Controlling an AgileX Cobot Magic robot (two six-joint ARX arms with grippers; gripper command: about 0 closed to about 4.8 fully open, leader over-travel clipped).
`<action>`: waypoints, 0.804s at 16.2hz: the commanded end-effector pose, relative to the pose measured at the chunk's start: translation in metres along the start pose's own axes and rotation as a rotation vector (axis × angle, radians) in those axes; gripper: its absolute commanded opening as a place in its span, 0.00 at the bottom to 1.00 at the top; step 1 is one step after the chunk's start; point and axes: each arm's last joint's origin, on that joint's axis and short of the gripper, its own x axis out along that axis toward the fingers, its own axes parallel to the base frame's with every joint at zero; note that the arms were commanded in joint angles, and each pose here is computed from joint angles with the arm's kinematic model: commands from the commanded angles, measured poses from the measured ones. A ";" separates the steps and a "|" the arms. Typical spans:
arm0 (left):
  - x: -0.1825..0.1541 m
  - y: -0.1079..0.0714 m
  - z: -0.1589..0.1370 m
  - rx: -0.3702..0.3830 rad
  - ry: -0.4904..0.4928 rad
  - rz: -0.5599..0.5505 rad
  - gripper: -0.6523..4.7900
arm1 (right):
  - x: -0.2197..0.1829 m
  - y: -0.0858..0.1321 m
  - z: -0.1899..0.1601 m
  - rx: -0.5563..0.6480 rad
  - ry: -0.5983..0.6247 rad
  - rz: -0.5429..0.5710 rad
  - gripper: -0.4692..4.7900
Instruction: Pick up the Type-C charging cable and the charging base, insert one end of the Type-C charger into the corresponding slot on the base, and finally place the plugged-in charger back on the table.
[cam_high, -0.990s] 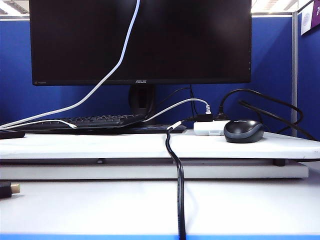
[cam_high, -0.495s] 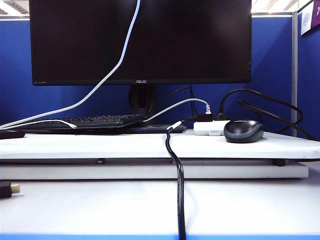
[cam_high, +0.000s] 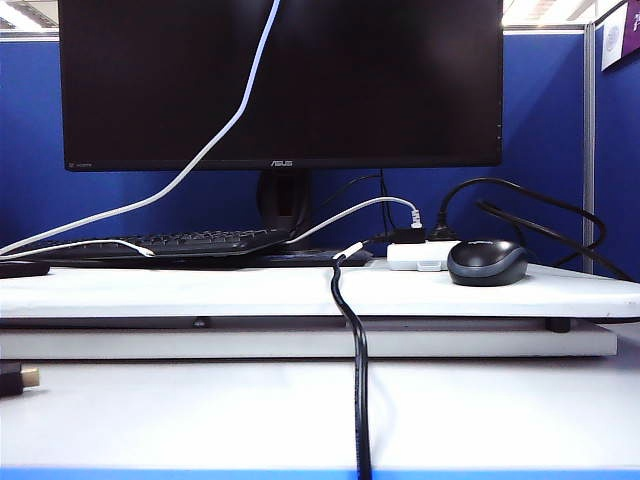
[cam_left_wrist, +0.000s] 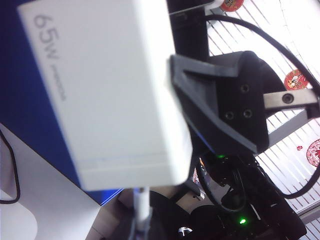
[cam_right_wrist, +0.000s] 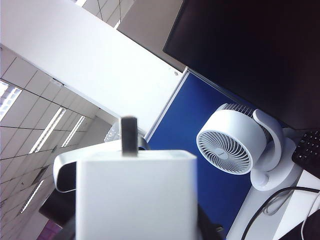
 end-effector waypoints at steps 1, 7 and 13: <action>-0.001 -0.005 0.001 0.022 -0.007 -0.008 0.11 | -0.002 0.011 0.003 -0.041 -0.050 0.048 0.09; -0.001 -0.005 0.001 0.023 -0.007 -0.008 0.11 | -0.001 0.012 0.001 -0.039 -0.042 0.054 0.09; -0.001 -0.005 0.001 0.022 -0.009 -0.005 0.11 | -0.001 0.012 0.000 -0.039 -0.041 0.056 0.09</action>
